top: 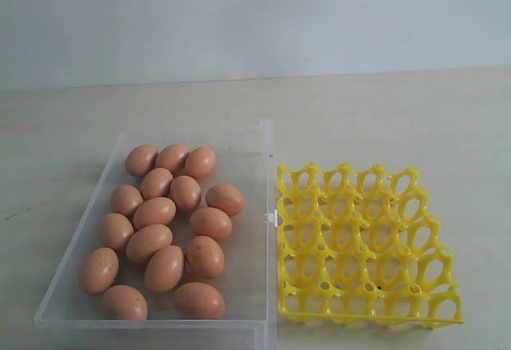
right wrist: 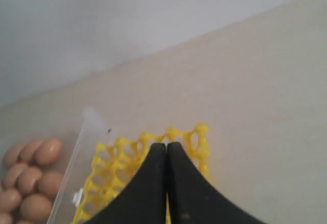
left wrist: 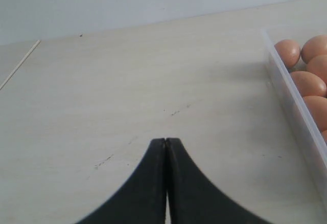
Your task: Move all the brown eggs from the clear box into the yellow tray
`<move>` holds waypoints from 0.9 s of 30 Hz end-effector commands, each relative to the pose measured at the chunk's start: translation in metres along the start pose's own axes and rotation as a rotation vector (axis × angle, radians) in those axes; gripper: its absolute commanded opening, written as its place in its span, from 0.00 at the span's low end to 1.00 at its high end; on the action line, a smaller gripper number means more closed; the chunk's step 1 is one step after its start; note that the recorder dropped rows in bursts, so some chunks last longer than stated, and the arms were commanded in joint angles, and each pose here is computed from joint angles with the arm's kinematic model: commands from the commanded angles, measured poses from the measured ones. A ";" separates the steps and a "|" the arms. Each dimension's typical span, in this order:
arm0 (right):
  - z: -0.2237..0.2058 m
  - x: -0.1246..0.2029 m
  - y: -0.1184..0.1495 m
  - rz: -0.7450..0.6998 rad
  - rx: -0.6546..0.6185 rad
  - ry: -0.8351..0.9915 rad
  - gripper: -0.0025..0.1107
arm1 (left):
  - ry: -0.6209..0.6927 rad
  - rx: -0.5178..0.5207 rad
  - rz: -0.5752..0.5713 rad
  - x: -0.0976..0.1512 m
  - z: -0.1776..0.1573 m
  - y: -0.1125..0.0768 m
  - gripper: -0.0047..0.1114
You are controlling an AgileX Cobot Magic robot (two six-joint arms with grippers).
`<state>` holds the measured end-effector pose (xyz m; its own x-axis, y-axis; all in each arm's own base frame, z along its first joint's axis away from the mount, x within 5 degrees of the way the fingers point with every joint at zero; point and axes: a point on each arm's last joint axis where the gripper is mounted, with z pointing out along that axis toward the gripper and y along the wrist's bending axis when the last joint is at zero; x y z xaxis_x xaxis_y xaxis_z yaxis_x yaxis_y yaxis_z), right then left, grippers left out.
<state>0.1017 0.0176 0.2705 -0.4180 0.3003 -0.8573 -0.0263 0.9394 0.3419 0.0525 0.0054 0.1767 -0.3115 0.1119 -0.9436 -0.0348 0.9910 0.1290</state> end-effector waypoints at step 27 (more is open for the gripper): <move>0.238 0.011 0.243 -0.810 -0.332 1.035 0.37 | -0.019 0.005 -0.006 -0.002 -0.001 0.000 0.04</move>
<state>0.3011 0.2764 0.2574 -0.6860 -0.6792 -0.2611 -0.7163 0.6934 0.0783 0.0525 0.0054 0.1767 -0.3115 0.1119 -0.9436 -0.0348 0.9910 0.1290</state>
